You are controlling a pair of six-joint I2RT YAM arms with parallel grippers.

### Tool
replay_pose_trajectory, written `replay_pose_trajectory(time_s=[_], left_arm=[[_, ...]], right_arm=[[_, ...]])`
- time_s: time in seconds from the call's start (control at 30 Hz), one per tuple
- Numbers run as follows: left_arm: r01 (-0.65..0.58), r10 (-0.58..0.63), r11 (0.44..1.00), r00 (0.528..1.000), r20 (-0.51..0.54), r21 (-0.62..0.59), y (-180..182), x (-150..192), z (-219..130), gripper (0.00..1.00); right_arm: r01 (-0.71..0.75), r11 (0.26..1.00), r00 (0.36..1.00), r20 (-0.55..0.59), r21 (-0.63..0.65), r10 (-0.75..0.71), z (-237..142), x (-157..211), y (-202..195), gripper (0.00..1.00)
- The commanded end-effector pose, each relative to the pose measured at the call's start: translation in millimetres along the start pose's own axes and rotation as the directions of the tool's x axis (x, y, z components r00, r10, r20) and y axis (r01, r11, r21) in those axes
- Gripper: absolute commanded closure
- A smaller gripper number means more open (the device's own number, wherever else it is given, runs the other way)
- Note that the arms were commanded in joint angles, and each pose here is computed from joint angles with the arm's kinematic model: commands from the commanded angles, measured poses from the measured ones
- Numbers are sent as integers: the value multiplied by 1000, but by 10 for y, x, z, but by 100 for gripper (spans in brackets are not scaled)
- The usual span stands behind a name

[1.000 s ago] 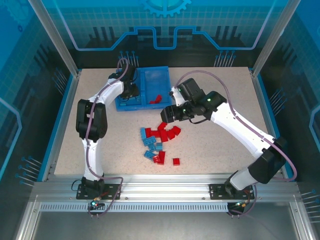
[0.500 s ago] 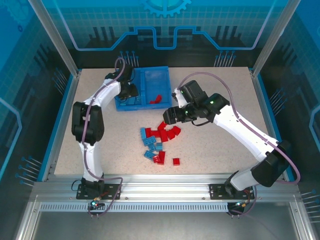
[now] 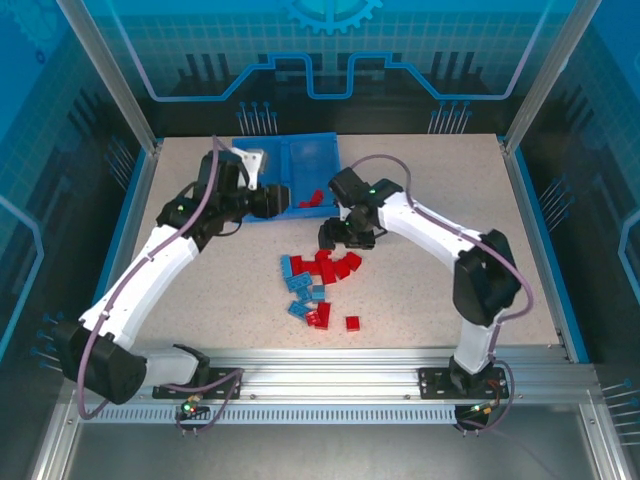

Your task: Sort the legos into containers by color

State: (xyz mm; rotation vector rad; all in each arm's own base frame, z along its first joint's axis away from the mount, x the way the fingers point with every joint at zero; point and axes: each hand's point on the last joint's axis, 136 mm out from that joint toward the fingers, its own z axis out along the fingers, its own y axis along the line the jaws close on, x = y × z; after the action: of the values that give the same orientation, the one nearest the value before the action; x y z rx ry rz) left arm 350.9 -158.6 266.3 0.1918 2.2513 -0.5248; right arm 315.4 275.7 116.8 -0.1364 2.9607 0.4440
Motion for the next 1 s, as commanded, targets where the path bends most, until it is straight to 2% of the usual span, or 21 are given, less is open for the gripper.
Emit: replay_pose_trajectory(time_s=[0.0, 0.1, 0.17, 0.37, 0.47, 0.83, 0.9, 0.97], left_arm=[[-100, 103, 994, 992, -66, 47, -12, 362, 33, 34], [-131, 136, 989, 988, -67, 64, -31, 527, -26, 27], [-132, 137, 988, 989, -64, 79, -45, 597, -50, 22], [-148, 157, 980, 986, -57, 133, -112, 690, -49, 7], [-144, 153, 982, 986, -65, 123, -72, 741, 20, 2], [-119, 129, 985, 989, -73, 126, -49, 810, 89, 1], [-119, 129, 985, 989, -75, 126, -45, 822, 94, 1], [-117, 127, 985, 989, -76, 124, -38, 835, 101, 1]], right_arm=[[-52, 998, 998, -23, 25, 53, 87, -80, -10, 30], [-89, 990, 994, -47, 108, 94, 279, -110, -145, 41], [-106, 984, 992, -52, 140, 114, 377, -146, -193, 45], [-99, 993, 991, -83, 66, 105, 601, -259, -5, 40], [-112, 991, 985, -124, 74, 120, 719, -230, 2, 42], [-122, 985, 983, -126, 121, 137, 885, -311, -49, 64], [-117, 985, 982, -130, 123, 133, 887, -312, -59, 64], [-117, 983, 980, -145, 142, 137, 895, -298, -99, 56]])
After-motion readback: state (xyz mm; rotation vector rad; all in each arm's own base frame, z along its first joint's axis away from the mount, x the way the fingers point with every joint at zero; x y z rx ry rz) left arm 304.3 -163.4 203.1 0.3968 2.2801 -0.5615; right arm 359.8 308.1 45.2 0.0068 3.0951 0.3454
